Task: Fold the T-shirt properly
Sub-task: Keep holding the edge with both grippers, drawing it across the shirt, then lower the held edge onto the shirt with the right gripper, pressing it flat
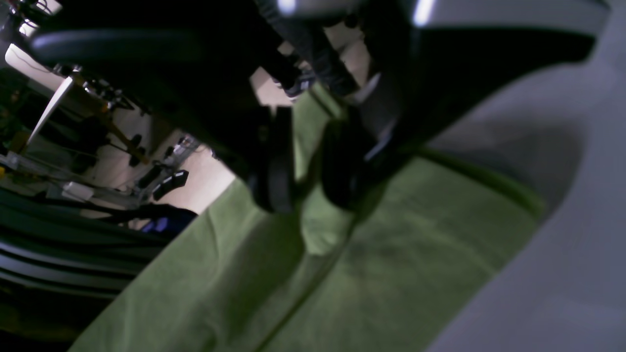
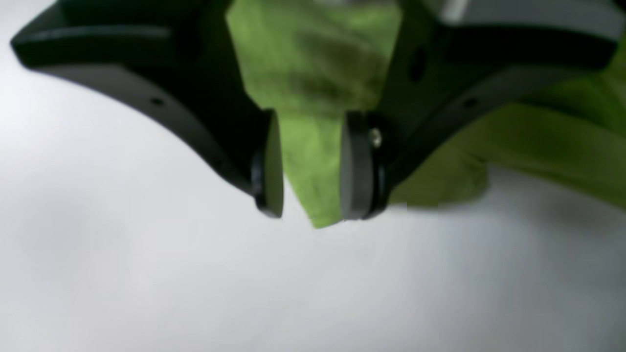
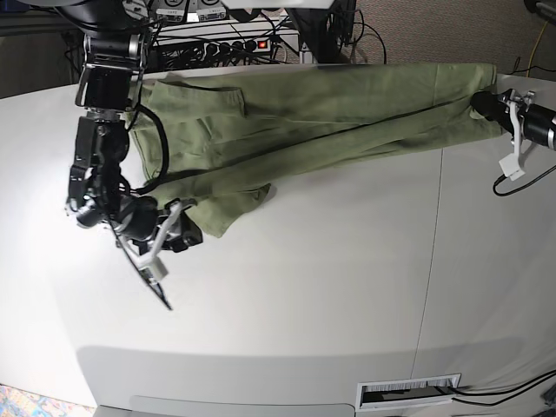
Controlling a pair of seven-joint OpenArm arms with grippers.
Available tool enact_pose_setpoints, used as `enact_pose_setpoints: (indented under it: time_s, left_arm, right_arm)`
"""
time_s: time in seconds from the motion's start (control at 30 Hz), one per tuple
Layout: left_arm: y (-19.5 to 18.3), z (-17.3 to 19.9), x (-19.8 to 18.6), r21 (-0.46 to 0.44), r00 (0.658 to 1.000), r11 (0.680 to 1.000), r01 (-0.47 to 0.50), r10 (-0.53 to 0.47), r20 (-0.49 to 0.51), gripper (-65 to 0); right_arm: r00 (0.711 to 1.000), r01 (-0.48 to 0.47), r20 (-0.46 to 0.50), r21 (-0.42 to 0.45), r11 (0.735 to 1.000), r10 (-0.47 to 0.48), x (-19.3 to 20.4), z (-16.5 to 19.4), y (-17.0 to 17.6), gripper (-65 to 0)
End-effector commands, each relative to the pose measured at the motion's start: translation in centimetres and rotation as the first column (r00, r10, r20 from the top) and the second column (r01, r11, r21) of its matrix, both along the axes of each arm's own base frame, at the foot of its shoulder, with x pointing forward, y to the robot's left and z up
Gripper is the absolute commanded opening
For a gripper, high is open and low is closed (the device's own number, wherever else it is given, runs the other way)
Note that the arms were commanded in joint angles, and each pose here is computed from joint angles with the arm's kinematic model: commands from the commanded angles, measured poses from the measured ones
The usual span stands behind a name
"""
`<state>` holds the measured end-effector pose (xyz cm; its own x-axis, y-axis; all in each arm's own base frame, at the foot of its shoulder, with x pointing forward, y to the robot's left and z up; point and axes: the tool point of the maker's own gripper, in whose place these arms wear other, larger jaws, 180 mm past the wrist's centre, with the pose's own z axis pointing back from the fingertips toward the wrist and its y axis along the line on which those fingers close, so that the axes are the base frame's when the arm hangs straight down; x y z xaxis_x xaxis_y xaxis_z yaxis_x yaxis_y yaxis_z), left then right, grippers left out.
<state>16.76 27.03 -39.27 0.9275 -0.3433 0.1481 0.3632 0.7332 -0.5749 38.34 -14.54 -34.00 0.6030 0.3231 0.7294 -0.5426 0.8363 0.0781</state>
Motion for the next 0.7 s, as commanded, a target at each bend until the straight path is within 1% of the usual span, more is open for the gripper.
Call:
enact_pose_setpoints:
  time_s: [0.0, 0.1, 0.17, 0.3, 0.4, 0.53, 0.67]
  left_arm:
    - [0.8, 1.0, 0.7, 0.014, 1.0, 1.0, 0.004, -0.004, 0.024, -47.8]
    - [0.8, 1.0, 0.7, 0.013, 1.0, 1.0, 0.004, -0.004, 0.024, -47.8]
    - [0.7, 0.9, 0.7, 0.01, 1.0, 1.0, 0.004, -0.004, 0.024, -47.8]
    - [0.4, 0.8, 0.7, 0.004, 1.0, 1.0, 0.003, -0.003, 0.024, -47.8]
    - [0.0, 0.6, 0.7, -0.008, 1.0, 1.0, 0.003, -0.003, 0.024, -47.8]
    - [-0.7, 0.4, 0.6, -0.027, 1.0, 1.0, 0.001, -0.001, 0.024, -47.8]
    - [-0.7, 0.4, 0.7, -0.026, 1.0, 1.0, 0.002, -0.001, 0.024, -47.8]
  right_arm:
    - [0.996, -0.024, 0.084, -0.007, 1.0, 0.025, 1.5, 1.9, 0.6, -44.0]
    - [0.99, -0.068, 0.116, -0.084, 0.994, 0.077, 2.0, 1.1, 1.8, -44.0]
    - [0.991, -0.081, 0.102, -0.104, 0.991, 0.092, 2.3, 0.5, 2.0, -44.0]
    - [0.996, -0.059, 0.066, -0.098, 0.993, 0.066, 3.4, -0.3, 1.1, -44.0]
    - [0.999, -0.038, 0.02, -0.086, 0.996, 0.04, 3.9, -1.5, 0.4, -44.0]
    - [0.999, -0.02, -0.051, -0.072, 0.997, 0.016, 3.5, -3.6, -0.2, -44.0]
    - [0.995, -0.012, -0.102, -0.073, 0.997, 0.005, 2.8, -5.0, -0.6, -44.0]
